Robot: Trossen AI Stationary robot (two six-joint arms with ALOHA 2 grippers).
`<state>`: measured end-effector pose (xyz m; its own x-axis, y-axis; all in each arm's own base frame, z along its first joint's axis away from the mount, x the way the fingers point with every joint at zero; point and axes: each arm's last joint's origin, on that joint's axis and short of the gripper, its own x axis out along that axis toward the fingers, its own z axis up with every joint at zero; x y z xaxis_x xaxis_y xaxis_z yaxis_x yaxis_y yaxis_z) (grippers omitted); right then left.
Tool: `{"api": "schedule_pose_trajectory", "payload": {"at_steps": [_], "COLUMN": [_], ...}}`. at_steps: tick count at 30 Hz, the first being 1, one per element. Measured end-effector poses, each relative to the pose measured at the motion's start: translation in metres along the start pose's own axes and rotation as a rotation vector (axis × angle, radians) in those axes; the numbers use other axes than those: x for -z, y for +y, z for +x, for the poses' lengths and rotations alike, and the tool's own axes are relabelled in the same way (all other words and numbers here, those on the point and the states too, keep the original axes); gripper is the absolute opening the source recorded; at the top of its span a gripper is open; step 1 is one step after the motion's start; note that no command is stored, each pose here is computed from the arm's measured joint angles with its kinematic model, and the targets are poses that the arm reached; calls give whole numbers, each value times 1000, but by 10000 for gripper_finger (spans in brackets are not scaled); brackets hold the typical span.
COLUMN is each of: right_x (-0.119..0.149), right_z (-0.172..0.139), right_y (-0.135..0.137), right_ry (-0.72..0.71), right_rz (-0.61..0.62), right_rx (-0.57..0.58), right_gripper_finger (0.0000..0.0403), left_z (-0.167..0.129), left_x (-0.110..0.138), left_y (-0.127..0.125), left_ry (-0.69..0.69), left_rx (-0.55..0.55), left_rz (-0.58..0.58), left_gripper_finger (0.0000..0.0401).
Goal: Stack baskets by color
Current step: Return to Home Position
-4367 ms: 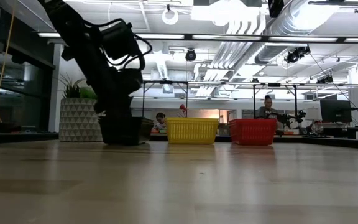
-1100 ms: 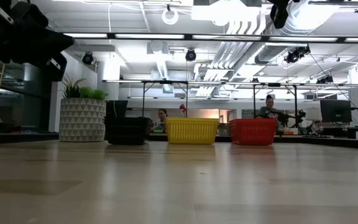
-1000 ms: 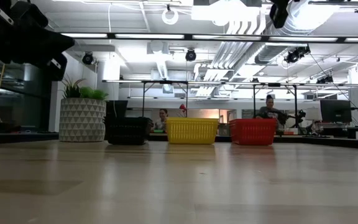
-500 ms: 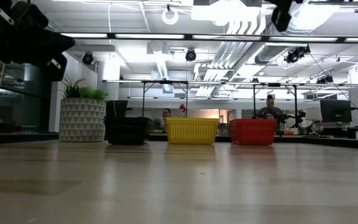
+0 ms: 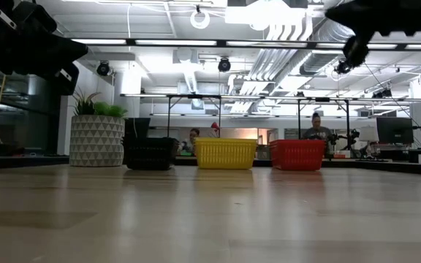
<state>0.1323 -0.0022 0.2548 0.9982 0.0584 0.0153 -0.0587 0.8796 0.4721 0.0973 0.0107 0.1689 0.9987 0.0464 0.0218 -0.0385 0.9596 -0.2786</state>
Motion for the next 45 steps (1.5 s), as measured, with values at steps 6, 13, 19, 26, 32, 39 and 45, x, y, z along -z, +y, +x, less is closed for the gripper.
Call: {"api": "schedule_pose_trajectory", "payload": {"at_steps": [6,13,19,26,32,39,45], "right_x": [24,40,58,74,75,75,75], "right_z": [-21,-36,-38,-36,-36,-36,-36], "right_y": [-13,-20,-31,-42,-42,-42,-42], "right_ry": [-93,-148,-154,-86,-66,-59,-59], "right_rz": [-26,-94,-139,-215,-243,-232,-232], "right_rx": [23,2,57,172,151,135,135], "right_gripper_finger": [0,0,0,0,0,0,0], "left_z": [0,0,0,0,0,0,0], "left_x": [0,0,0,0,0,0,-1], "left_y": [0,0,0,0,0,0,0], "left_ry": [0,-1,-1,-1,-1,-2,-6], "left_rx": [0,0,0,0,-2,-3,-1], "left_rz": [0,0,0,0,0,0,0], "left_gripper_finger": [1,1,1,1,1,1,1]}}
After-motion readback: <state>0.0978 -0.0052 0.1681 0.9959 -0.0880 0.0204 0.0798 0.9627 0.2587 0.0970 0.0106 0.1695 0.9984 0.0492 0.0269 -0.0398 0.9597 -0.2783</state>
